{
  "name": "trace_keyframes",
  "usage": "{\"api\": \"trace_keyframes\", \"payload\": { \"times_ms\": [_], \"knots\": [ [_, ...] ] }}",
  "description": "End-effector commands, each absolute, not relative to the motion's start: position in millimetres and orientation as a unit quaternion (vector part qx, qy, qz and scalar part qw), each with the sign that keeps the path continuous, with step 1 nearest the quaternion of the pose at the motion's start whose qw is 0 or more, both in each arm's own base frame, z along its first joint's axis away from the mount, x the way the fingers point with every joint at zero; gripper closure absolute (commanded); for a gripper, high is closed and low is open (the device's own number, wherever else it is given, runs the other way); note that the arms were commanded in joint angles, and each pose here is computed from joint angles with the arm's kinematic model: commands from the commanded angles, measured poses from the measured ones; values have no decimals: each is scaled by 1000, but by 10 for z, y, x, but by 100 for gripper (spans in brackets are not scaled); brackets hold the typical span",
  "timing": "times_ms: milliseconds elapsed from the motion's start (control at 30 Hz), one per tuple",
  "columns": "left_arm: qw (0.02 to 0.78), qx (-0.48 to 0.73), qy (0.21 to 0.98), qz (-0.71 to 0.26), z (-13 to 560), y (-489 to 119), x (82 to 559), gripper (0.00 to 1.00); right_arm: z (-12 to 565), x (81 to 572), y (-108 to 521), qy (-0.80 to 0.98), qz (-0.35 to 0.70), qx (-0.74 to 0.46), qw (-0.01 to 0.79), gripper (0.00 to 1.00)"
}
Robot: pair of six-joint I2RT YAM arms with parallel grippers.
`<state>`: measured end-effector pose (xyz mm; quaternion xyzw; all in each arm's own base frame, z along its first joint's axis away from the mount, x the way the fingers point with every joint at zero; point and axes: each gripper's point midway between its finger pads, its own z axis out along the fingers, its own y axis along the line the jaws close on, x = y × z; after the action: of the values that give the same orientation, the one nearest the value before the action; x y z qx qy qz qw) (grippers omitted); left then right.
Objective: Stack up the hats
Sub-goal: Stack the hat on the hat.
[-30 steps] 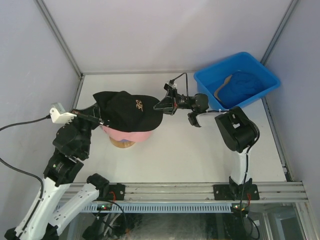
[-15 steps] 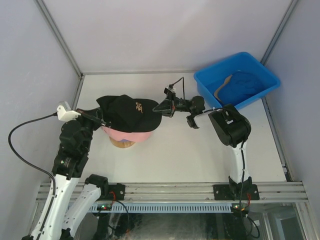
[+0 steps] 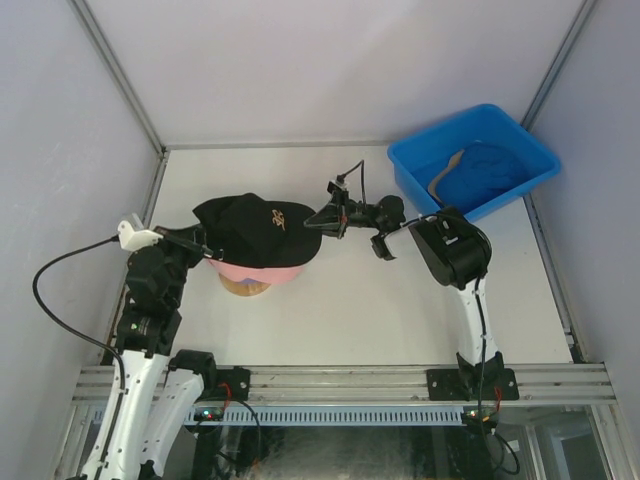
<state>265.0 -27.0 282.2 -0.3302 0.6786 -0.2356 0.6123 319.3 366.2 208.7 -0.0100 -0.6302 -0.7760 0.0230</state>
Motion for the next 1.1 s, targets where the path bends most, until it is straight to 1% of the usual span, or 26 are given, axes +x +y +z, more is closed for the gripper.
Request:
{"api": "trace_keyframes", "payload": {
  "times_ms": [0,400,1067],
  "knots": [
    [648,-347,634,-240,3025,-116,2671,100,1974,3466,3590,-623,-781,-38,-23,100],
    [614,-357,653,-262,2688,-138,2726,100,1677,3502,3615,-635,-771,-51,-16,100],
    [570,-370,678,-279,2367,-106,2786,100,1172,3323,3673,-662,-747,-59,1,100]
  ]
}}
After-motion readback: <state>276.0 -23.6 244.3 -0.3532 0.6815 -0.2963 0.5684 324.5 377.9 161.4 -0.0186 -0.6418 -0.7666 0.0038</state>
